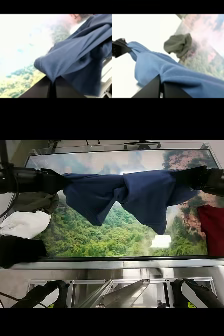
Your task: Fold the shirts.
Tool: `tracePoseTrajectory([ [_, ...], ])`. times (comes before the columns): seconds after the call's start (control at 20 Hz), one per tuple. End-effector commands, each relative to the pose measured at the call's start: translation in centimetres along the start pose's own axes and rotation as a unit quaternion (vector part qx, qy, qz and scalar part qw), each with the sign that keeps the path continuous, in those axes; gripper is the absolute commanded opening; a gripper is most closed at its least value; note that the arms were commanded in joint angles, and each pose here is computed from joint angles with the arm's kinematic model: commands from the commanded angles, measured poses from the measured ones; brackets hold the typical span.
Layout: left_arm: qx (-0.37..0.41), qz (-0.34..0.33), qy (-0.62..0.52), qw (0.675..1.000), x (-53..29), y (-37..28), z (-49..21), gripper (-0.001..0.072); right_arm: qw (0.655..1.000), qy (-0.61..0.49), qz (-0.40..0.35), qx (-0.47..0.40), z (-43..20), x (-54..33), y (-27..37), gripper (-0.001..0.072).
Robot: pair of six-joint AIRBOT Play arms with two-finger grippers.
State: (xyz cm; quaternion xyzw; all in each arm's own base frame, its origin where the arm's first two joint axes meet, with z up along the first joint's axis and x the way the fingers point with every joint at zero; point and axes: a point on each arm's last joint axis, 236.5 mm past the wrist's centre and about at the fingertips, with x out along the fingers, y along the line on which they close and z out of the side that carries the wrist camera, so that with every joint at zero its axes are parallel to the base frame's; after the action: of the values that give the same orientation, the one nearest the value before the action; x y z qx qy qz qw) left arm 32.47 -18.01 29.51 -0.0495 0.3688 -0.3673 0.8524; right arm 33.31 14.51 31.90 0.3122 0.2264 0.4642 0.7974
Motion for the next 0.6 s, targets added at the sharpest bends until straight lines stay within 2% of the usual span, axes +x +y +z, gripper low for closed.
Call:
tracePoseTrajectory([
  [0.0,0.005,-0.005,0.040,0.999,-0.4,-0.5,-1.9,0.0021,1.000,-0.005,0.009,-0.017,0.0,-0.1,1.7,0.0016],
  [0.2,0.010,-0.055,0.120,0.991,5.9,-1.6,-3.8,0.0021,0.996,0.083,-0.043,0.008,-5.7,3.2,-2.5,0.0016],
  [0.4,0.003,-0.095,0.218,0.971,13.9,-0.9,-7.6,0.0021,0.979,0.149,-0.136,0.044,-13.2,6.3,-10.9,0.0016],
  [0.55,-0.029,-0.102,0.275,0.956,18.9,1.9,-10.6,0.0020,0.963,0.175,-0.179,0.097,-17.2,6.9,-16.7,0.0016],
])
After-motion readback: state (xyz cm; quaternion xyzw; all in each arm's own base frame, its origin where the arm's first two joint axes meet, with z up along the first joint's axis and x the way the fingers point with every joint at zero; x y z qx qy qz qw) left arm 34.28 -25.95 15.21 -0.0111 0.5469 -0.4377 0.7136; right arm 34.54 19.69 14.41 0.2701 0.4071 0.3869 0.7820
